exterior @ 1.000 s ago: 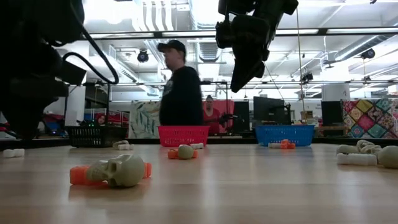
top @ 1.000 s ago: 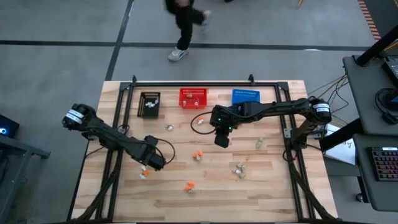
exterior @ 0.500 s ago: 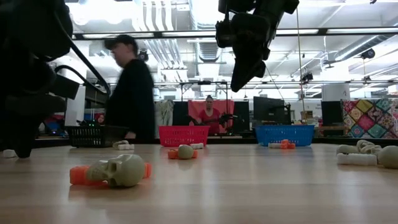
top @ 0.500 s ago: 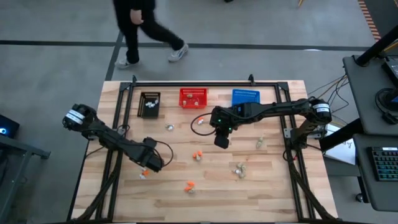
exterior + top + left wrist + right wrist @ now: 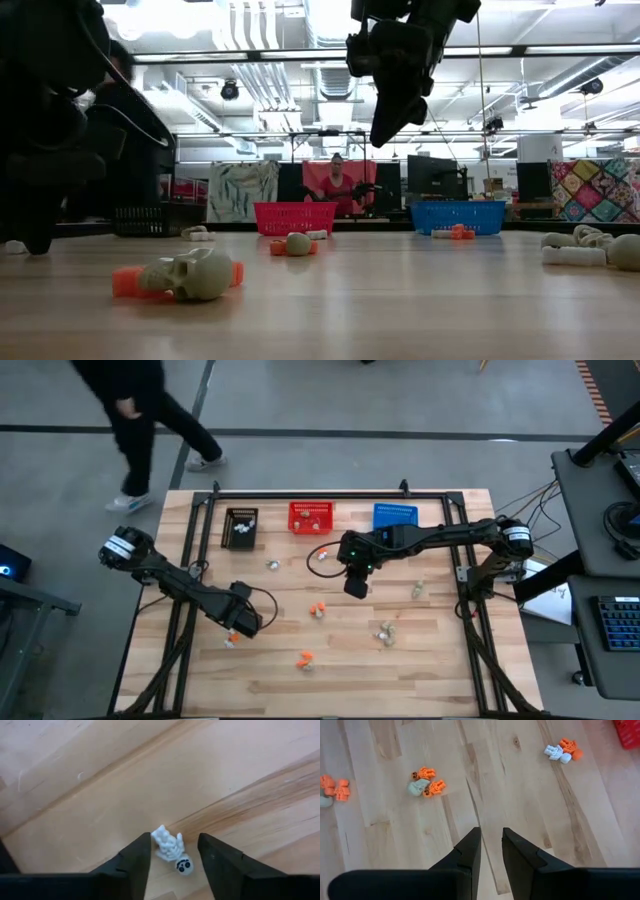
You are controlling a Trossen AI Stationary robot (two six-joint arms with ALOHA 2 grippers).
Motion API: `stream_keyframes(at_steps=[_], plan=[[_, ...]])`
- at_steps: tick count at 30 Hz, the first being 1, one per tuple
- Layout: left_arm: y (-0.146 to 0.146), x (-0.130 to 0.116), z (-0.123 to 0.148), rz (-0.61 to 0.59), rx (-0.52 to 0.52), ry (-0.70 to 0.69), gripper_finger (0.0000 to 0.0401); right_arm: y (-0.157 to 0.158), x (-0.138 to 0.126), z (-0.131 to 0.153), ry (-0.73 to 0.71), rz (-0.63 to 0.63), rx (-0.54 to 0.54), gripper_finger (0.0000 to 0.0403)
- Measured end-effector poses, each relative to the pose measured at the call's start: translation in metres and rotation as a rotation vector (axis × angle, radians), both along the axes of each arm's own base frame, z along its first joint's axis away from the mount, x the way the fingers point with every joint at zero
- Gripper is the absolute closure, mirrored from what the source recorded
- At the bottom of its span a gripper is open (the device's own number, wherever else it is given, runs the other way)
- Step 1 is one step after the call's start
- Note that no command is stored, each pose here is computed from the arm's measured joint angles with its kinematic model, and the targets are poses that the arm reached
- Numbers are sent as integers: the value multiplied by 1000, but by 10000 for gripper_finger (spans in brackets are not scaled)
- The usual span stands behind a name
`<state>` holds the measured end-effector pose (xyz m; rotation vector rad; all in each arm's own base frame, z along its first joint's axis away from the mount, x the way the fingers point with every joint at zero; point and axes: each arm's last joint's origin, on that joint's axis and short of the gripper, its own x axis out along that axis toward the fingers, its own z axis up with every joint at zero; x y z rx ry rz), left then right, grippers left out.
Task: Sort Halloween decoration
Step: Put the white skeleton toy into the black bin
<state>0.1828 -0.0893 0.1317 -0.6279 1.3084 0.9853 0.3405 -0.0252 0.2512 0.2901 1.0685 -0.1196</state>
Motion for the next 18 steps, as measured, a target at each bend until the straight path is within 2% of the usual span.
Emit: stream_keyframes(at_steps=[9,18], plan=[[0,1,0,-65,12,-5,355,0,0,0,-2,0,-1,334],[-1,2,1,-133,16,5,371,0,0,0,-3,0,-1,339]])
